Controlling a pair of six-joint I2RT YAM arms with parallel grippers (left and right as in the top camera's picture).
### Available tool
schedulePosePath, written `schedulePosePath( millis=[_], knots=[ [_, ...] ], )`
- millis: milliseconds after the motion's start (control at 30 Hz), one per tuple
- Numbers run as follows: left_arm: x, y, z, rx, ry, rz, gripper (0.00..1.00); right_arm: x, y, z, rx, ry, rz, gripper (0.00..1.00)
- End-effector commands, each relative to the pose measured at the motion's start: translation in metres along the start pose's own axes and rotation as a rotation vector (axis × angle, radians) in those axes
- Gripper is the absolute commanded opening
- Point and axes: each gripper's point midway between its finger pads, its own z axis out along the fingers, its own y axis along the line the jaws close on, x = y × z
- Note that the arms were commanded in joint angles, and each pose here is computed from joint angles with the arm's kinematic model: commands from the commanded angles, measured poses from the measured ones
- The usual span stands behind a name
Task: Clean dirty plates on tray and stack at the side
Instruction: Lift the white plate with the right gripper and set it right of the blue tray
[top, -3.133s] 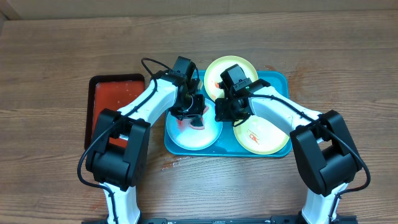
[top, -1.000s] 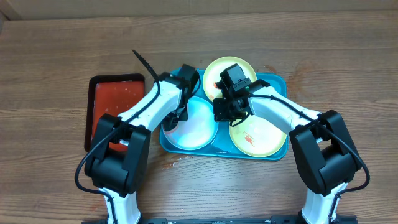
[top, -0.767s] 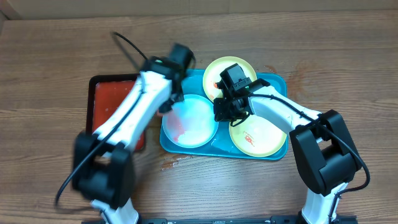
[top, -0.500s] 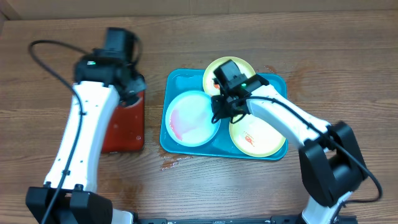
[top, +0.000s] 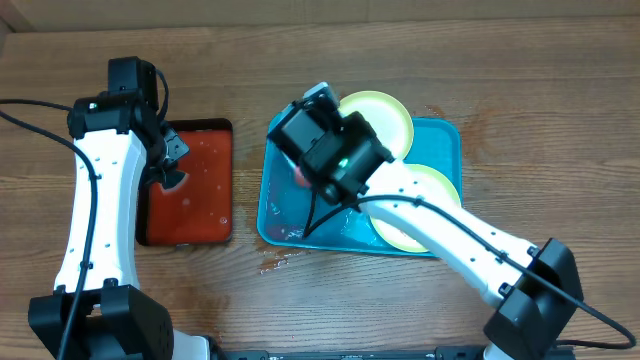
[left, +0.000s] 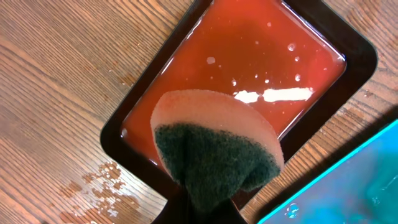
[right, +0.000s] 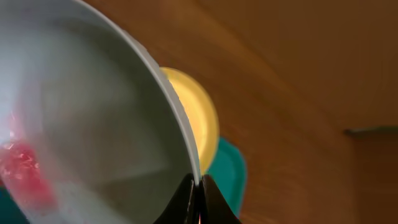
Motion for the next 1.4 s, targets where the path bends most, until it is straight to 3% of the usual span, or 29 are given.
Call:
schedulePosePath(
  millis=[0, 233, 633, 700, 900, 1100, 1267, 1300, 1367],
  knots=[
    [0.002, 0.000, 0.005, -0.001, 0.014, 0.006, 0.04, -0.023, -0.041, -0.031, 0.244, -0.092, -0.122, 0.04],
    [0.001, -0.001, 0.005, 0.002, 0.009, 0.005, 0.04, -0.037, -0.038, -0.056, 0.356, -0.133, -0.334, 0.04],
    [0.001, -0.001, 0.005, 0.002, 0.009, 0.005, 0.04, -0.043, -0.020, -0.067, 0.315, -0.176, -0.373, 0.04],
    [0.001, -0.001, 0.005, 0.002, 0.009, 0.005, 0.04, -0.043, -0.007, -0.063, 0.231, -0.187, -0.356, 0.04],
    [0.001, -0.001, 0.005, 0.001, 0.010, 0.006, 0.04, -0.017, 0.058, -0.035, -0.270, -0.125, -0.306, 0.04],
    [0.001, -0.001, 0.005, 0.002, 0.010, 0.006, 0.04, -0.014, 0.017, 0.003, -0.280, -0.040, -0.056, 0.04],
    [0.002, 0.000, 0.005, 0.000, 0.013, 0.006, 0.04, 0.004, 0.013, 0.028, -0.704, 0.071, 0.151, 0.04],
    [0.002, 0.000, 0.005, 0.000, 0.012, 0.006, 0.04, 0.008, -0.003, 0.035, -0.851, 0.090, 0.258, 0.04],
    [0.002, 0.000, 0.005, 0.000, 0.012, 0.006, 0.04, 0.015, -0.029, 0.046, -0.928, 0.101, 0.367, 0.04]
  ],
)
